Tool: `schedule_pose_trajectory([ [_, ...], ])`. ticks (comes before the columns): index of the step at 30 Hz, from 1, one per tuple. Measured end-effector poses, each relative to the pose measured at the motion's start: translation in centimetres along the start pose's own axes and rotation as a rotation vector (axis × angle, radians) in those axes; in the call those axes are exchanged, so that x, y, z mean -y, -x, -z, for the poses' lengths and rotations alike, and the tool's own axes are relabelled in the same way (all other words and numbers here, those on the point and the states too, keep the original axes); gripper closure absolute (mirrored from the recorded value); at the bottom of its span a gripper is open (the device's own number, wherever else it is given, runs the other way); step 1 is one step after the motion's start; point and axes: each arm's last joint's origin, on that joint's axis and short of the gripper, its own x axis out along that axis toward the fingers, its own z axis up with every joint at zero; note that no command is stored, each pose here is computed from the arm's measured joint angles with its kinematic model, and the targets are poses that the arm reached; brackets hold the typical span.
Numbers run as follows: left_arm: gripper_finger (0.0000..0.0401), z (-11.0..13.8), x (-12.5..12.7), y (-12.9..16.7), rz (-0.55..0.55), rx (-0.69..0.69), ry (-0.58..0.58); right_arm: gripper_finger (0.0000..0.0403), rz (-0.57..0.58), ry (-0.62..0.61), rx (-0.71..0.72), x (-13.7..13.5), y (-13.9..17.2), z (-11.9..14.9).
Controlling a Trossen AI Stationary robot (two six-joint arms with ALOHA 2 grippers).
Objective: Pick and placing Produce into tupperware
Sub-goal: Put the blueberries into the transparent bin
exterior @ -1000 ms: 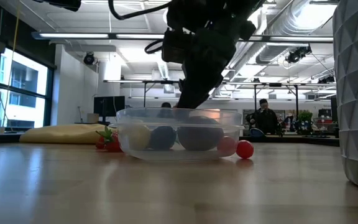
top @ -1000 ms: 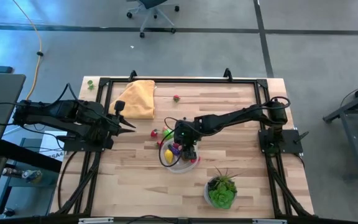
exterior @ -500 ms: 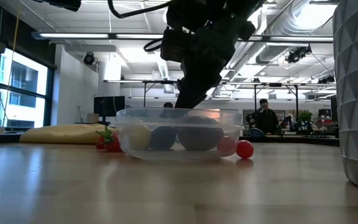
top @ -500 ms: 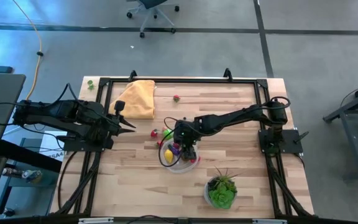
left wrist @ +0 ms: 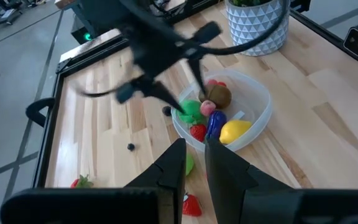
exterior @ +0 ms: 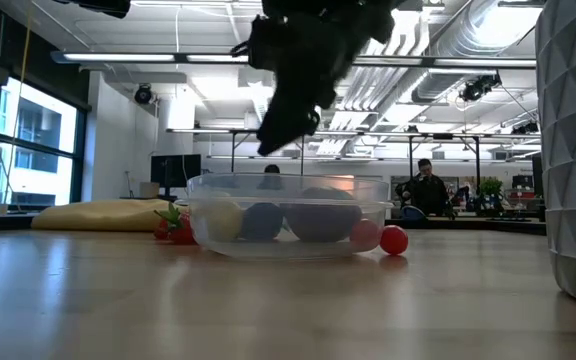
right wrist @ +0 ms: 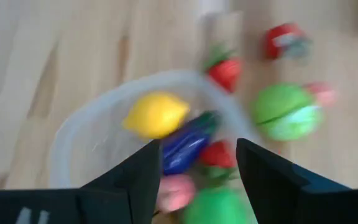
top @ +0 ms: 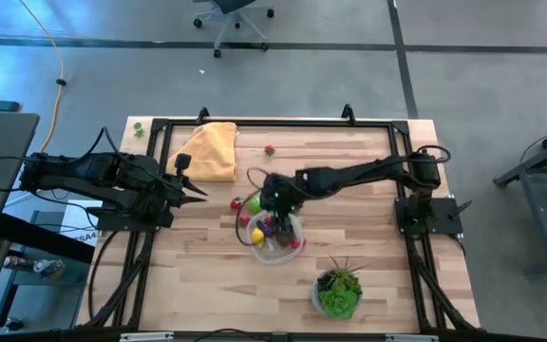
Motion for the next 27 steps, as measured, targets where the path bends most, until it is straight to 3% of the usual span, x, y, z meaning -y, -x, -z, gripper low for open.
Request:
schedule_pose_trajectory([
  [9,0.0350,0.0,0.0,0.0,0.000,-0.001,0.000,0.0204,0.295,-0.137,0.084,4.5,5.6,-4.4],
  [17,0.0350,0.0,0.0,0.0,0.000,0.000,0.000,0.0204,0.420,-0.467,0.207,11.1,10.7,-5.6],
  [21,0.0350,0.0,0.0,0.0,0.000,0.000,0.000,0.0204,0.426,-0.615,0.209,14.7,10.8,-4.6],
  [27,0.0350,0.0,0.0,0.0,0.000,0.000,0.000,0.0204,0.370,-0.730,0.138,17.9,8.0,-3.6],
])
